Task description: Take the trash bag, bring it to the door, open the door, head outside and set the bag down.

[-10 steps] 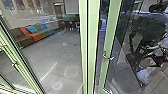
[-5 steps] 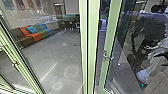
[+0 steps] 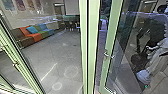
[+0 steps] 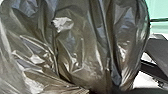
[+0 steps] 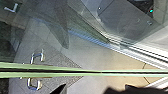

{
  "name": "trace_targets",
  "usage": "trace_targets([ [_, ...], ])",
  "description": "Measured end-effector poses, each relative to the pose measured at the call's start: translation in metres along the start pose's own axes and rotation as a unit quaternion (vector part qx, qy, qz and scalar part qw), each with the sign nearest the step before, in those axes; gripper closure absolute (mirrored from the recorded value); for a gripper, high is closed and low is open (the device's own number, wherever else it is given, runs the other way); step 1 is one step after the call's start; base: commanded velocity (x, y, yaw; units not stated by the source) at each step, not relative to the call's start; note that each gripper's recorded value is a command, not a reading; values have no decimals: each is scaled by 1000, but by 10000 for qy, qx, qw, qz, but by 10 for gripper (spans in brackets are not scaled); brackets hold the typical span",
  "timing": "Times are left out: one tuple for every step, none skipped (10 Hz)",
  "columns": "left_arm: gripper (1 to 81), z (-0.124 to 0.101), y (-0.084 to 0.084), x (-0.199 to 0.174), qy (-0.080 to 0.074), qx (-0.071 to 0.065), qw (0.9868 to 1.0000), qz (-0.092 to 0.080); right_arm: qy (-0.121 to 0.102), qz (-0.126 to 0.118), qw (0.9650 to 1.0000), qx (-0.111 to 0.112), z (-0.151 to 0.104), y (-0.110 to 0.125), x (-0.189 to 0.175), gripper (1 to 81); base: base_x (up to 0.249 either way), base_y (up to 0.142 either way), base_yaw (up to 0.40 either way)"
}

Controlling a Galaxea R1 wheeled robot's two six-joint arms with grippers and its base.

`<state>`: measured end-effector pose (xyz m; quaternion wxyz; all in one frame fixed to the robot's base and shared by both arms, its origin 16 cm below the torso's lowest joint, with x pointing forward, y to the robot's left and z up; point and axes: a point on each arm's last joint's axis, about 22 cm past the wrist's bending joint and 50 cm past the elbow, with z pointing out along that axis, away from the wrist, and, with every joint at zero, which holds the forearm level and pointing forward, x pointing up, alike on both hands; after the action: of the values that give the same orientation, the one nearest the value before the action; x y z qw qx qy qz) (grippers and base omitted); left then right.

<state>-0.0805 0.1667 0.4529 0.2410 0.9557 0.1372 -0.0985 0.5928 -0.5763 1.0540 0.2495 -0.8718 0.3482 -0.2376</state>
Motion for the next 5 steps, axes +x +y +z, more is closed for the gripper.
trace_targets([
  [811, 0, 0, -1, -6, -1, 10000, -3, 98, 45, 9999, 13, -3, 4, 6, 10, 0, 0, 0],
  [811, 1, 2, -1, -8, -12, 10000, 0, 213, 97, 9997, -54, -13, 19, 14, 10, 0, 0, 0],
  [811, 2, 4, -2, -19, -25, 10000, -3, 345, 146, 9992, -130, -23, 37, 22, 10, 0, 0, 0],
  [811, 2, 3, -5, -49, -14, 10000, -25, 450, 190, 9986, -183, -28, 51, 28, 10, 0, 0, 0],
  [811, 3, 0, -13, -131, 11, 9999, -77, 438, 263, 9985, -203, -24, 57, 31, 10, 0, 0, 0],
])
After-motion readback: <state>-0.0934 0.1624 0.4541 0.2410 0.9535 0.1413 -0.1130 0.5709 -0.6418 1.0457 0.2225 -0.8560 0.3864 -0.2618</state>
